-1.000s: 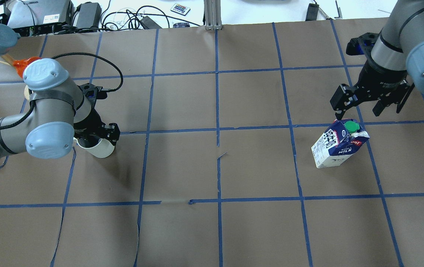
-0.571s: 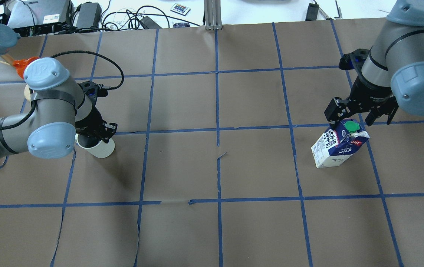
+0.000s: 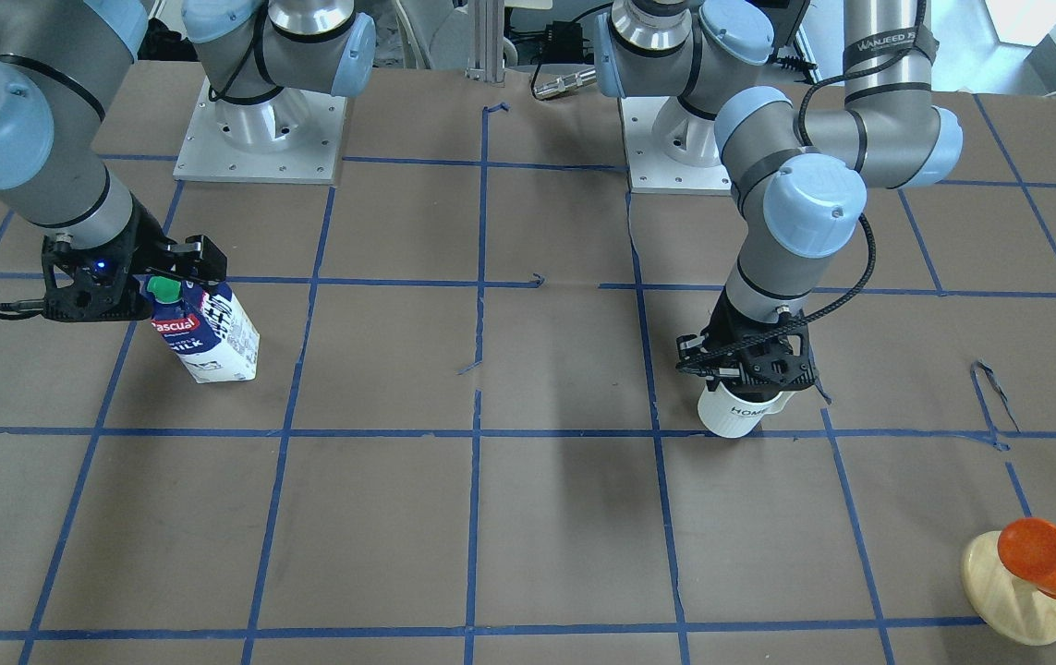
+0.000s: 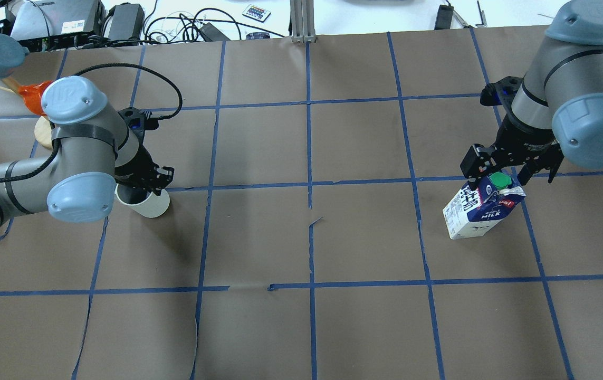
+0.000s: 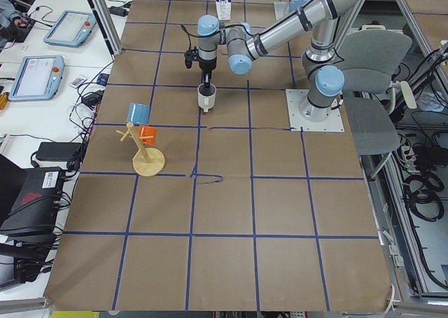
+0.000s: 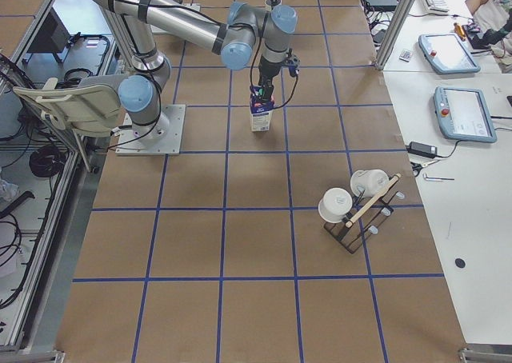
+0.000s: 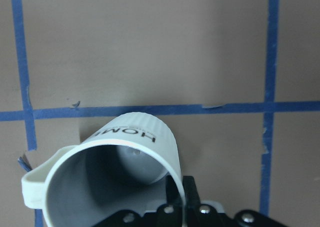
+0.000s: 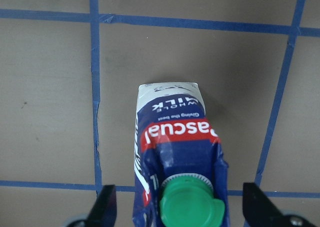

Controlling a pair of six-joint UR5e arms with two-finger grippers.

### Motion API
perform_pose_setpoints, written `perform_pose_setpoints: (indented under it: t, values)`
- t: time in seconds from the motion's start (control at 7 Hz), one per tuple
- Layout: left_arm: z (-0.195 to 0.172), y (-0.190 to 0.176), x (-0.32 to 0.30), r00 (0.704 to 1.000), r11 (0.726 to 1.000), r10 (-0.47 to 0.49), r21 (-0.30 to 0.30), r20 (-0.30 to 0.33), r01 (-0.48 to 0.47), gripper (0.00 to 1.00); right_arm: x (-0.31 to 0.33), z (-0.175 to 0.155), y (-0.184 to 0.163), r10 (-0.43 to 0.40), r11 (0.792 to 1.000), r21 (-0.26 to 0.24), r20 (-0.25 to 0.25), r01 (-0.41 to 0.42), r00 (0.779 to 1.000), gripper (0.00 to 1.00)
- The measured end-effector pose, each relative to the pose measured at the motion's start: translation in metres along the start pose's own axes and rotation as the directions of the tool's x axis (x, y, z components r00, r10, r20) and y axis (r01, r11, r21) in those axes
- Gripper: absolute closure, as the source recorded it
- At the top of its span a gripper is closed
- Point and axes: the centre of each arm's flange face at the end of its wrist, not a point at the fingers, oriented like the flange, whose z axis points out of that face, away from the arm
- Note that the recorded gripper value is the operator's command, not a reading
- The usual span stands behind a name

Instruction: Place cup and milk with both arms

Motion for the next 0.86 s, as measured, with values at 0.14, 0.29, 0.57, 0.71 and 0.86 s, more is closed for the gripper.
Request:
perform_pose_setpoints:
  t: [0.14,0.29,0.57,0.71,0.86]
  values:
    - [-0.012,-0.013,0.037,0.998,0.998,-0.050,0.026,-0.031,0.051,1.00,0.001,0.001,0.000,0.004,1.000,-0.001,0.001,-0.004,1.000,0.39]
    - [-0.017,-0.027,0.075,0.995,0.996,-0.082,0.035,-0.056,0.084,1.00,0.003,0.001,0.000,0.008,1.000,-0.002,0.002,-0.008,1.000,0.48]
    - [-0.017,-0.065,0.149,0.986,0.990,-0.130,0.040,-0.105,0.135,1.00,0.008,0.001,0.000,0.016,1.000,-0.002,0.003,-0.016,1.000,0.65]
    - [-0.013,-0.087,0.186,0.979,0.988,-0.145,0.026,-0.141,0.150,1.00,0.009,-0.001,0.000,0.019,1.000,0.001,0.003,-0.019,1.000,0.78]
    - [-0.008,-0.106,0.217,0.974,0.987,-0.156,0.022,-0.162,0.161,1.00,0.010,-0.003,-0.001,0.021,1.000,0.006,0.003,-0.021,1.000,0.84]
